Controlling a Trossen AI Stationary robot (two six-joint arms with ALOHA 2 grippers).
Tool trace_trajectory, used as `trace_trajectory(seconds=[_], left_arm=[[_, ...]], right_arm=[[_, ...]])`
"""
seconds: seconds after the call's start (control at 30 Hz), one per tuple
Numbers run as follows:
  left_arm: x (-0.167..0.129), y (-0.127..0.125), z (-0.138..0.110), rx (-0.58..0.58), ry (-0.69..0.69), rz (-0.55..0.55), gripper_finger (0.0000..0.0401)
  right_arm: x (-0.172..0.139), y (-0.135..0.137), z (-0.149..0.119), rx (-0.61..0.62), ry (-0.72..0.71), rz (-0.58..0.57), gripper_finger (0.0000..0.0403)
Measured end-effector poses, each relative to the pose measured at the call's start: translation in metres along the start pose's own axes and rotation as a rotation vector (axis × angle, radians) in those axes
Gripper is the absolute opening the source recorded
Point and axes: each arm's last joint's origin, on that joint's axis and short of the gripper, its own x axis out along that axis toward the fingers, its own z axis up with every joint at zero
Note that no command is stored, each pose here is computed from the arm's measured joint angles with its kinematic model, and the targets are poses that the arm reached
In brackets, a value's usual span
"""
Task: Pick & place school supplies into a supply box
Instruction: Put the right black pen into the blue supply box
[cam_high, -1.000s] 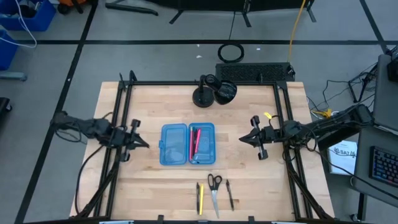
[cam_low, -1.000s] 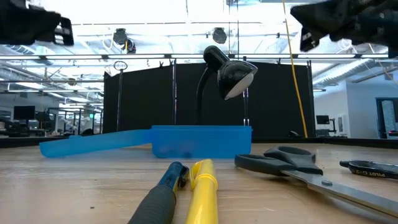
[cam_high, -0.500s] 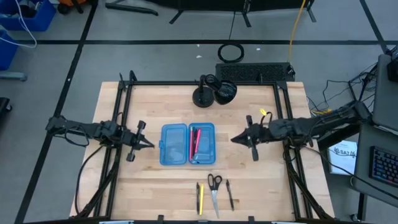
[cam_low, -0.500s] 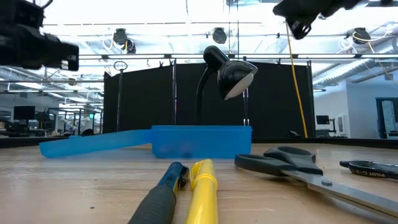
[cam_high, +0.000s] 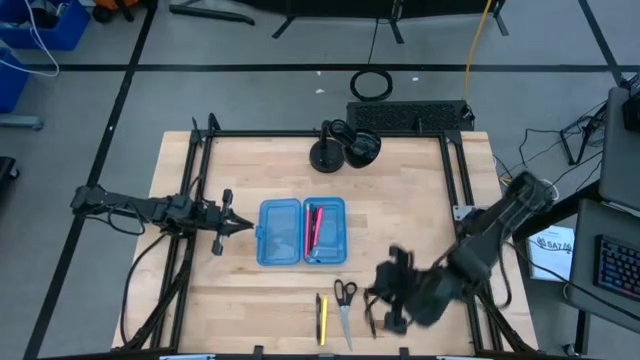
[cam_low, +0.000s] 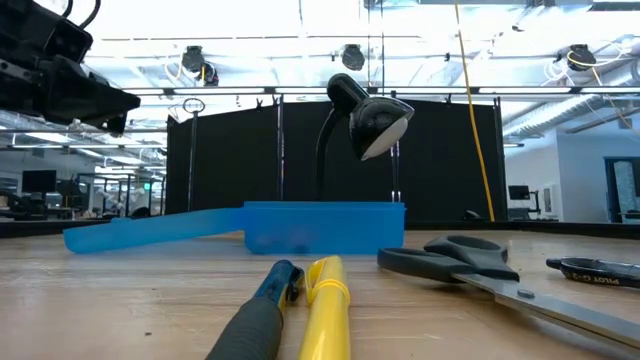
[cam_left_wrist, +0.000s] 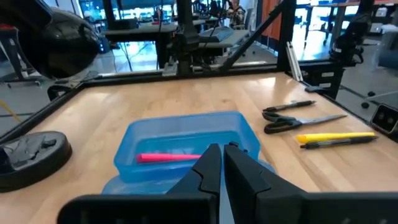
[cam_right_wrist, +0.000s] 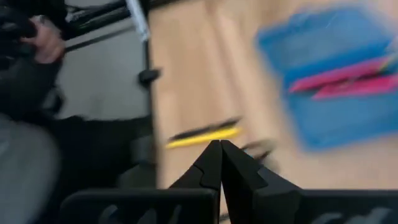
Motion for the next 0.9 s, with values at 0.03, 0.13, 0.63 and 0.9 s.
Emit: trace_trajectory(seconds=[0.03,0.13,0.63,0.9], left_arm=[[0.000,0.000,0.000,0.000,0.000,0.000,0.0023],[0.000,0.000,0.000,0.000,-0.001,0.011,0.0023],[0.000,-0.001,-0.002,-0.012,0.027,-0.018,0.0024],[0.000,-0.001,-0.003,0.005,0.031,-0.024,0.0024]], right_arm=[[0.004,0.009,0.001,0.054,0.043,0.013,0.0000],[0.021,0.031,-0.005,0.205,0.165,-0.007,0.0000],[0.110,0.022,-0.072,0.681,0.326,-0.472,0.0000],[0.139,0.008,-0.090,0.783,0.353,-0.426,0.0058]])
